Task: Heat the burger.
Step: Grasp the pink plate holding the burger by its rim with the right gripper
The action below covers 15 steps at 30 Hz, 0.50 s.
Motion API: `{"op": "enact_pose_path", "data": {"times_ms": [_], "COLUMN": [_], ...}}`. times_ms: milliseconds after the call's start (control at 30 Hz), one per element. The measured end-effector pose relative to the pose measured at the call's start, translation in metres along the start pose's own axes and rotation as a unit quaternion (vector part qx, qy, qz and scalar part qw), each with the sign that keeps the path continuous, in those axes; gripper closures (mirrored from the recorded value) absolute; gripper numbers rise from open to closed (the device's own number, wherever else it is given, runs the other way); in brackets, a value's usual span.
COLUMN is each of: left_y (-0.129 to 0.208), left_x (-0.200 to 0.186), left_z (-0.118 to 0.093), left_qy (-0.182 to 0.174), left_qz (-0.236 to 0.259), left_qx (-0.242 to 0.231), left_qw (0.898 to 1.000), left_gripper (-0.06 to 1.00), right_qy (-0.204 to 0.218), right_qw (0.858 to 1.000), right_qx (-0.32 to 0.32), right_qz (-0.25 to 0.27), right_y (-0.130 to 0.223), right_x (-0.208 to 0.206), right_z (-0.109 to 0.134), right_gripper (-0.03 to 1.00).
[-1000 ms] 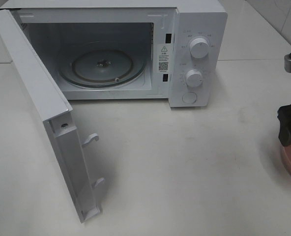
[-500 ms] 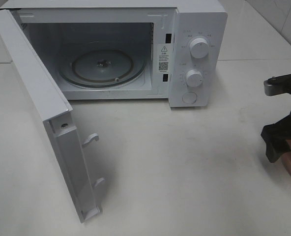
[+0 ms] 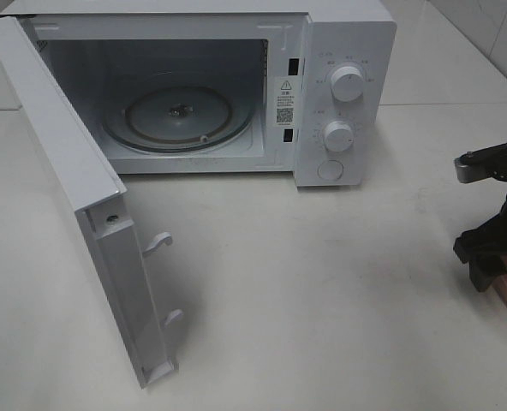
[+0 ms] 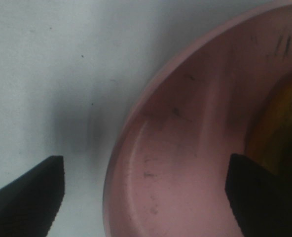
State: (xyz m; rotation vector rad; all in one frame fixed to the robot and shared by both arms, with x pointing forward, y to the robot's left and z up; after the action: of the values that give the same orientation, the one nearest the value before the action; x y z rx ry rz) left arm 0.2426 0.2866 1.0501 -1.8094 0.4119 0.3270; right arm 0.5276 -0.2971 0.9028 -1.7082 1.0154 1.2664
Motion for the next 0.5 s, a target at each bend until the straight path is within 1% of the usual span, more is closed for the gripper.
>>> {"op": "enact_pose_path", "data": {"times_ms": [33, 133, 233, 500], "left_y": [0.0, 0.0, 0.0, 0.0], "left_x": [0.0, 0.0, 0.0, 0.0], "left_z": [0.0, 0.0, 0.0, 0.0], "left_qy": [0.0, 0.0, 0.0, 0.0], "left_qz": [0.0, 0.0, 0.0, 0.0], "left_qx": [0.0, 0.0, 0.0, 0.0], "left_qw": [1.0, 1.0, 1.0, 1.0], "left_gripper": [-0.03, -0.03, -0.03, -0.03], "right_qy": [0.0, -0.001, -0.006, -0.009], "right_qw": [1.0, 1.0, 1.0, 1.0], "right_qx": [-0.001, -0.001, -0.004, -0.006], "right_qz": [-0.009, -0.014, -0.02, -0.018], "right_y": [0.0, 0.0, 0.007, 0.008], "right_x": [0.001, 0.002, 0.009, 0.013], "right_z": [0.001, 0.002, 0.007, 0.008], "right_gripper": [0.13, 0.13, 0.16, 0.17]}}
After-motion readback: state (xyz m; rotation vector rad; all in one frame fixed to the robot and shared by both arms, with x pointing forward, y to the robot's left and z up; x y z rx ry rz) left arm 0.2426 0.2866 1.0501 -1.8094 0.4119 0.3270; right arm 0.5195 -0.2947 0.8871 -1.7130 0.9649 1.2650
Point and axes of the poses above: a point on each arm's last joint axis where the gripper is mounted, x pointing out along that axis toward the gripper, z along the wrist's bending axis when the last joint is at zero, y = z × x, the point moved 1 cm from there along x, pointing out along that axis toward the gripper, and after that the axes turned 14 degrees about -x, right-handed, at the moved point
